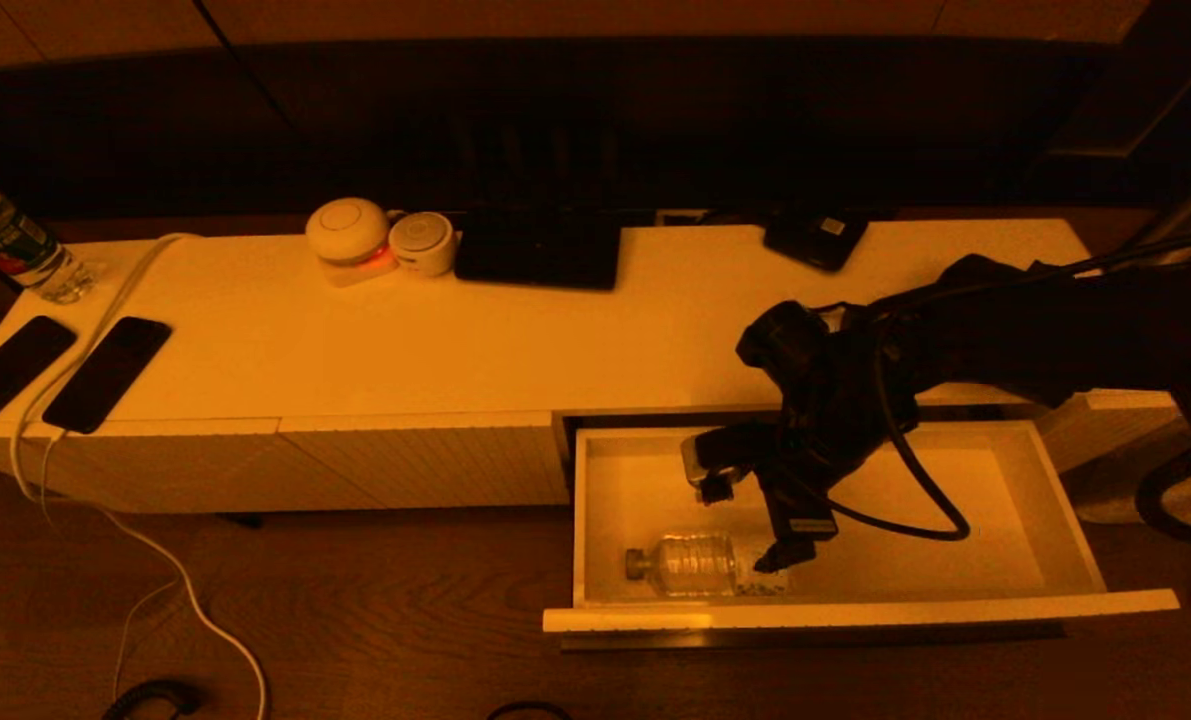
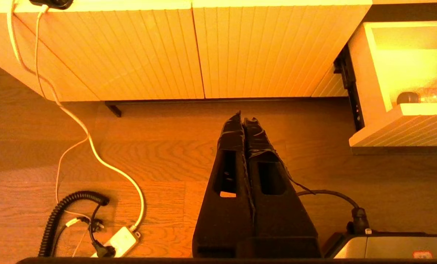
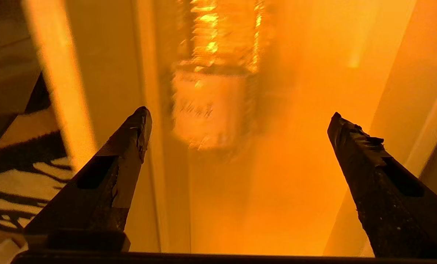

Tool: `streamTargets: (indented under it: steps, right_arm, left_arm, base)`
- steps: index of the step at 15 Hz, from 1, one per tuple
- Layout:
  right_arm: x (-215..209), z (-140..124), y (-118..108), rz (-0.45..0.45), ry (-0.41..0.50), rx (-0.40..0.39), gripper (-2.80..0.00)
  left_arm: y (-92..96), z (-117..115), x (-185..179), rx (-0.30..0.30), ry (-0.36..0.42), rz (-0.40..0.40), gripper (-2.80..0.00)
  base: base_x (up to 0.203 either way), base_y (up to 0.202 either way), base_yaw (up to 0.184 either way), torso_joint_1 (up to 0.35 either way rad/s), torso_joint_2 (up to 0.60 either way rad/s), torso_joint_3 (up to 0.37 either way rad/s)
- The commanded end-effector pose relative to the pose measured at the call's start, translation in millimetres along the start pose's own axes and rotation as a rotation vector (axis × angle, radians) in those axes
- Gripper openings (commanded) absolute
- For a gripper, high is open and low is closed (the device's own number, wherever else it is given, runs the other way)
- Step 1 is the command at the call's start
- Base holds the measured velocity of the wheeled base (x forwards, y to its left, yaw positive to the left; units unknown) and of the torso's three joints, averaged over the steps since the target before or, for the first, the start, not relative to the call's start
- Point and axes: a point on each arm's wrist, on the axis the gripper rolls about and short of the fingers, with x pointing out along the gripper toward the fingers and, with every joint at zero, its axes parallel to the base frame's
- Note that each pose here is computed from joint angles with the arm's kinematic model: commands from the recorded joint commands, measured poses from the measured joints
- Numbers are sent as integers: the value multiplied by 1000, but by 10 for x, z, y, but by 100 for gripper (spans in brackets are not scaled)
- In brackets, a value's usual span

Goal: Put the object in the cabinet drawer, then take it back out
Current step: Take the mineral water out of the drawer and put it on the table

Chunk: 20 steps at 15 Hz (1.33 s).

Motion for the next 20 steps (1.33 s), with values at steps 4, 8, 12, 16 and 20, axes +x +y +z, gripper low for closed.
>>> streamTargets:
  steps: [4,8,12,16,20]
  right_arm:
    - [199,36,-96,6,1,25,0]
    - [223,59,-133,-3,-4,36,0]
    - [213,130,-112,6,-8,24,0]
    - [345,189,-70,34,-1,50,0]
    - [396,204,-60,44,3,48,0]
  left_arm:
    - [0,0,0,-1,0,0,-280]
    - [0,0,0,-1,0,0,-280]
    - [0,0,0,-1,0,0,-280]
    - [0,0,0,-1,0,0,-280]
    - [0,0,0,-1,0,0,-280]
  base:
    - [0,0,0,0,0,0]
    - [0,0,0,0,0,0]
    - [0,0,0,0,0,0]
    - [0,0,0,0,0,0]
    - [0,0,0,0,0,0]
